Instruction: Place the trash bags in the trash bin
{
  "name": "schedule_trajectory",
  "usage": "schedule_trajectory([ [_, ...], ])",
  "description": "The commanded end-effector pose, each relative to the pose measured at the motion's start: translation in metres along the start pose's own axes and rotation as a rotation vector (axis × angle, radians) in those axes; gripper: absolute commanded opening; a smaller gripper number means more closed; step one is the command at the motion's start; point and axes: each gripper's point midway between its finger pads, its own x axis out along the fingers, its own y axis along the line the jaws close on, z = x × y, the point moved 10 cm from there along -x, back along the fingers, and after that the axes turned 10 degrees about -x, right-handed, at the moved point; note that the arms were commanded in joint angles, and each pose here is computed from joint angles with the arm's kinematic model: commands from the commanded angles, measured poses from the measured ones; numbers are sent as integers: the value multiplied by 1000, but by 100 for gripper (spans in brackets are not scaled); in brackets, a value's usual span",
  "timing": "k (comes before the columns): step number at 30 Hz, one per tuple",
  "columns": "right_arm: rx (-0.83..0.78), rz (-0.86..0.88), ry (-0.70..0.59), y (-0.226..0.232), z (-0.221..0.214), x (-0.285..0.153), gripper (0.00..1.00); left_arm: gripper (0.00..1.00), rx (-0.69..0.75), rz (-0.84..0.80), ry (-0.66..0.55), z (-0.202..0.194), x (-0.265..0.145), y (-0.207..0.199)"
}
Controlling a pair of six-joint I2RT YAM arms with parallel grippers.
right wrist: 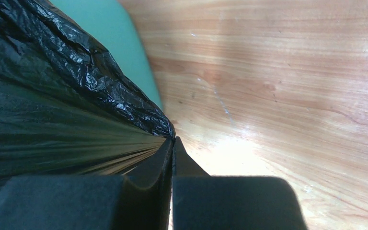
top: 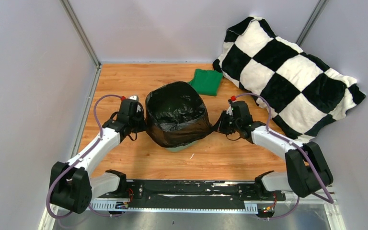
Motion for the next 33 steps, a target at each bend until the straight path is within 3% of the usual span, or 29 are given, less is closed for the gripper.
schedule_trajectory([
  [1,-74,-88,105,-10,-8,9,0,0,-31,45,-25,-4,11,8],
  [13,-152,-238,176,-23,-19,22,0,0,-67,112,-3,-27,33,27],
  [29,-225,-323,172,-19,-6,-1,0,0,-43,123,-5,-32,44,33],
  [33,-243,-315,173,-10,4,-12,32,0,-44,105,3,-33,45,32],
])
